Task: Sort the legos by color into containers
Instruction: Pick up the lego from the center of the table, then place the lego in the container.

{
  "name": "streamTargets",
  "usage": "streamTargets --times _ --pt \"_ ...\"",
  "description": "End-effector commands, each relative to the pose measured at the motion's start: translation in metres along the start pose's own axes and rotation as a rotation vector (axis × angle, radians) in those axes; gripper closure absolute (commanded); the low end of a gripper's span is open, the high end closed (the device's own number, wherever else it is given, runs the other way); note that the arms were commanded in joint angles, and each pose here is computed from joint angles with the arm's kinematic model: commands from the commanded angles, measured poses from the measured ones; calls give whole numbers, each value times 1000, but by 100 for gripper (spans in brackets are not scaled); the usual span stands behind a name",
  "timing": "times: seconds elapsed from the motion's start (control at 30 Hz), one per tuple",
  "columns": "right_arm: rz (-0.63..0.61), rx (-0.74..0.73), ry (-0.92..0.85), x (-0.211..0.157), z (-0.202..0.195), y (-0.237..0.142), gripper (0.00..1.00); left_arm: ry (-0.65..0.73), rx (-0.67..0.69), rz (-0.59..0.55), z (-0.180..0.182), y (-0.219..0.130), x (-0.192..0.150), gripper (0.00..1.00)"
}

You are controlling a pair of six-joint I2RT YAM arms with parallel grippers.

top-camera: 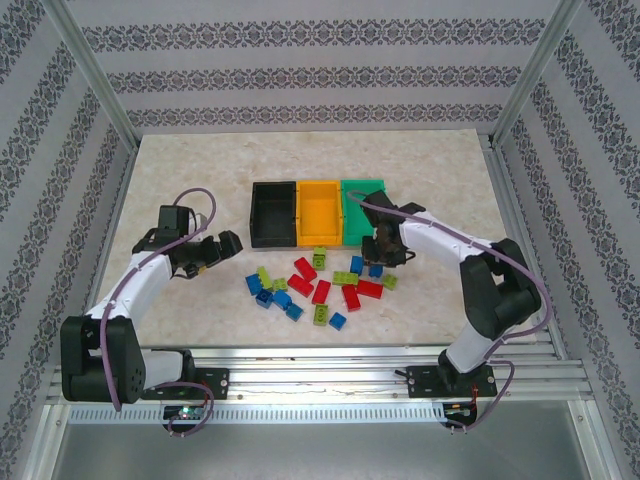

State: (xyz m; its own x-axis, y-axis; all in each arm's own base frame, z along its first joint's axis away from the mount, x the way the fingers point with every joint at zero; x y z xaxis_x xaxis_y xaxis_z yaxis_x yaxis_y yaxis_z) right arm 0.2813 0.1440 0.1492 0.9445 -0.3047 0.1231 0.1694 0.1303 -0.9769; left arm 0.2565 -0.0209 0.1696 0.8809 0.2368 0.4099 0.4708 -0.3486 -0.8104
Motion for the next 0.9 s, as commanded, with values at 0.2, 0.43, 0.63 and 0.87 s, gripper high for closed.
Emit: streamTargets --times 0.2,0.43,0.63,0.87 --pt "-247 136 -12 76 26 -72 69 -24 -92 32 -7 -1 1 0" --pt "-263 119 -39 115 45 -60 45 -9 -158 100 -17 2 -14 0" --pt "-255 169 -71 100 55 -56 42 55 -231 112 -32 3 -31 1" --pt "-270 152 -62 63 34 -45 42 108 -268 167 -52 9 -47 7"
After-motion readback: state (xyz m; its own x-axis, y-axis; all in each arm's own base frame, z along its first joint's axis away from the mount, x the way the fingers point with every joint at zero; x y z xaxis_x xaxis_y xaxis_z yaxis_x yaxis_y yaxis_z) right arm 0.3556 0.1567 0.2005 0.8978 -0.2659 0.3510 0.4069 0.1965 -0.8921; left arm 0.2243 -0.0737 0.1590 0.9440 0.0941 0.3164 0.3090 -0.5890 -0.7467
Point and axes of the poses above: each hand's point on the last joint's axis, 136 mm out from that joint toward the fingers, its own y axis out along the fingers, its own z axis along the line the jaws close on, x = y × z, the point moved 9 cm from there along -y, back along the fingers, and after that the axes turned 13 degrees about y, right-handed, at the moved point
